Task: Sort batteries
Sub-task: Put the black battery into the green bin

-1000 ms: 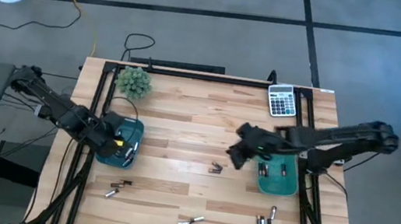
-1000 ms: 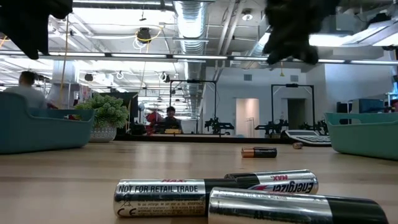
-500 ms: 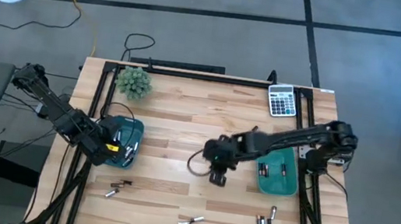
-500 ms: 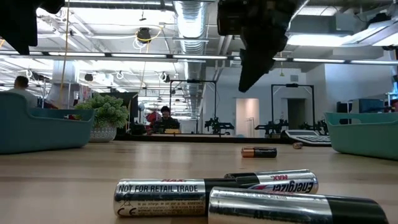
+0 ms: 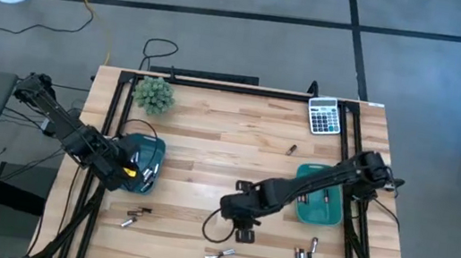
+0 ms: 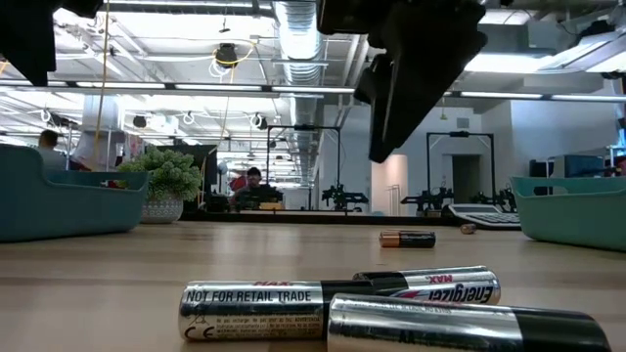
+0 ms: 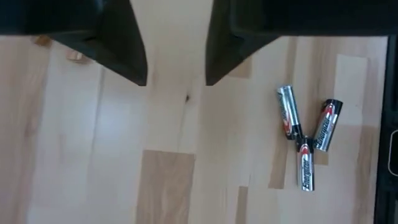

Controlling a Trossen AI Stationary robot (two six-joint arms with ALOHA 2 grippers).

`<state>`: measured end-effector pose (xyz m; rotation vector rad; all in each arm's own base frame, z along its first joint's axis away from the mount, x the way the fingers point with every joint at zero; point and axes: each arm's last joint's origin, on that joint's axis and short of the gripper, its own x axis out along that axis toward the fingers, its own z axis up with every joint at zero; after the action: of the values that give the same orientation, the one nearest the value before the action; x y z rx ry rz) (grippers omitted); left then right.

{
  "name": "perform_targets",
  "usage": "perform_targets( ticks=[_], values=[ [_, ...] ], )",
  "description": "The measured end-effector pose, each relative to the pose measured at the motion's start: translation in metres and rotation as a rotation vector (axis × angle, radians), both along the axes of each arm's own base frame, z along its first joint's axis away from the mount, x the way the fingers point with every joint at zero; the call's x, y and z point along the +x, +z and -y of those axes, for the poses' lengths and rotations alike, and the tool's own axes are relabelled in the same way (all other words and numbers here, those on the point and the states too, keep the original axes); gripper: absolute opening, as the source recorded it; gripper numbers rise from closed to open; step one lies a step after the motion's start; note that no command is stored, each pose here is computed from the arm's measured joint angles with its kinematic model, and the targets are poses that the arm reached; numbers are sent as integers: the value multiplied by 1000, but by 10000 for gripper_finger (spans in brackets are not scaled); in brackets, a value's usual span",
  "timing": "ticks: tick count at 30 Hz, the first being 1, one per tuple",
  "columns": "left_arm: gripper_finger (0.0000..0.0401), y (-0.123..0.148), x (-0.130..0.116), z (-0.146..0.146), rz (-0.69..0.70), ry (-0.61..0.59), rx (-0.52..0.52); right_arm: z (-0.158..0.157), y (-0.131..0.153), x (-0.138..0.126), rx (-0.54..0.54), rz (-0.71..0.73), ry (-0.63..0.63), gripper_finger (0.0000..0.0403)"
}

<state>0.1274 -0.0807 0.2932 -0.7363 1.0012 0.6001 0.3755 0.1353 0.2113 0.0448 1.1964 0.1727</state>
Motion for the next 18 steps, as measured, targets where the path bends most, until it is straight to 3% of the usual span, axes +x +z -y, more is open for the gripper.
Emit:
perform_targets(
  ticks=[6, 11, 18],
  values=[
    [146, 2, 16, 16, 124, -23, -101, -14, 7, -7, -11, -82, -9, 261],
    [146, -9, 38, 44, 166, -31, -149, -26, 6, -31, -44, -255, -108, 270],
    [146, -27, 66, 85, 188, -5, -221, -59, 1, -72, -104, -445, -370, 270]
  ],
)
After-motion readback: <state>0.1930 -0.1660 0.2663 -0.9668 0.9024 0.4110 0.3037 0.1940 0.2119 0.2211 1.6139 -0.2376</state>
